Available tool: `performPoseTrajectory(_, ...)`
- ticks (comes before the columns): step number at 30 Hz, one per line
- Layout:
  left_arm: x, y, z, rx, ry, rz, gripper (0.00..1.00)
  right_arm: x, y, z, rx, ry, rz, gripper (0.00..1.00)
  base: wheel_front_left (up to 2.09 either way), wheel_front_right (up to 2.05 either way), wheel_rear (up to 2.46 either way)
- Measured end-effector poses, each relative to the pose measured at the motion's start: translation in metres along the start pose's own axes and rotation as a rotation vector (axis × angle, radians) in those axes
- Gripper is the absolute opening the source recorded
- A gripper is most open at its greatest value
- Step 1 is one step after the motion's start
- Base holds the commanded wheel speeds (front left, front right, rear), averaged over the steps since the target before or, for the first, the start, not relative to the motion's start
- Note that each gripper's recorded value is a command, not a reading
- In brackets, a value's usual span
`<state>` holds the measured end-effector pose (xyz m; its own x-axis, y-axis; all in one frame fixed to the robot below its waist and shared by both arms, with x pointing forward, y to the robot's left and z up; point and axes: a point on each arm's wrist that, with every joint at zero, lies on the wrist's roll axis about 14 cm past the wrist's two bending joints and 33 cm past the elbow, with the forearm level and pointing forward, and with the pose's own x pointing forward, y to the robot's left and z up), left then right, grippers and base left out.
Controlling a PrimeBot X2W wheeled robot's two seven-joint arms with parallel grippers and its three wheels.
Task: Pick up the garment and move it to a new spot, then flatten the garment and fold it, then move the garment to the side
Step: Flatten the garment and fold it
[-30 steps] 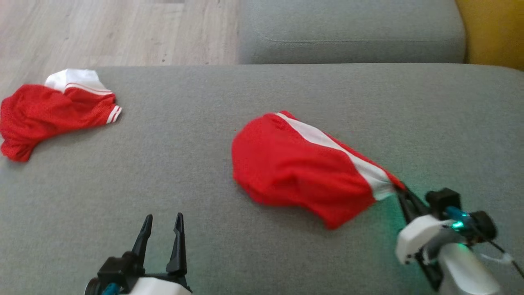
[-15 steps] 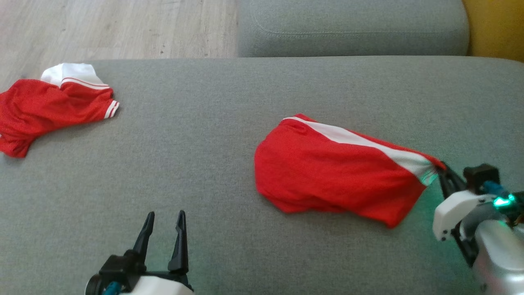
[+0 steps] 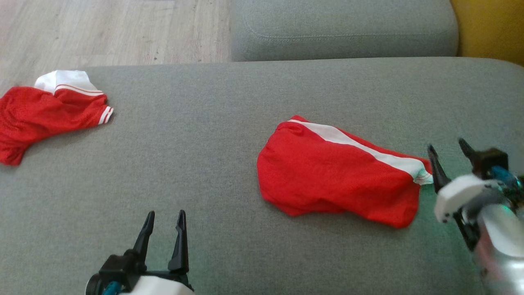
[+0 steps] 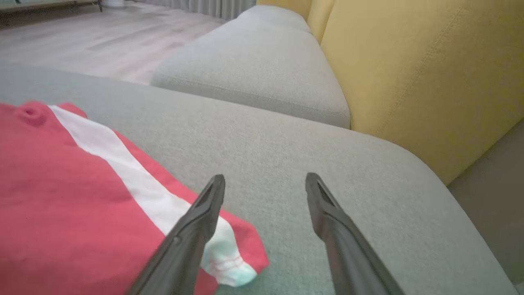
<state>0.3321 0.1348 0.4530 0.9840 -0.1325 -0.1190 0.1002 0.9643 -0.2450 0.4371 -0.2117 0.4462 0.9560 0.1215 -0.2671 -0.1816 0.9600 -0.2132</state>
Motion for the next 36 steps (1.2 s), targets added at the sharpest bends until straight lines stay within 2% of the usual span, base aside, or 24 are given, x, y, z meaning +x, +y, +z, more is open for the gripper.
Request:
performPoseTrajectory(7, -0.002, 0.005, -0.002, -0.005, 0.007, 0.020, 1.00, 0.029, 0.051, 0.069, -0.009, -0.145, 0.140, 1.00, 0.00, 0.00, 0.00)
performPoseTrajectory(13, -0.002, 0.011, -0.004, -0.006, 0.013, 0.041, 1.00, 0.046, 0.110, 0.092, -0.030, -0.120, 0.302, 1.00, 0.00, 0.00, 0.00)
performPoseTrajectory(17, 0.004, 0.014, 0.001, -0.007, -0.001, 0.051, 1.00, 0.051, 0.150, 0.089, -0.080, -0.054, 0.412, 1.00, 0.00, 0.00, 0.00)
performPoseTrajectory(24, 0.006, 0.019, 0.002, -0.009, -0.005, 0.063, 1.00, 0.052, 0.193, 0.058, -0.129, 0.126, 0.531, 1.00, 0.00, 0.00, 0.00)
performPoseTrajectory(34, 0.003, 0.024, 0.001, -0.022, -0.006, 0.084, 1.00, 0.046, 0.212, 0.010, -0.147, 0.337, 0.575, 1.00, 0.00, 0.00, 0.00)
performPoseTrajectory(35, 0.003, 0.026, 0.001, -0.018, -0.005, 0.088, 1.00, 0.046, 0.214, 0.010, -0.142, 0.347, 0.576, 0.77, 0.00, 0.00, 0.00)
performPoseTrajectory(36, 0.002, 0.026, 0.001, -0.017, -0.005, 0.090, 1.00, 0.046, 0.214, 0.009, -0.139, 0.357, 0.577, 0.49, 0.00, 0.00, 0.00)
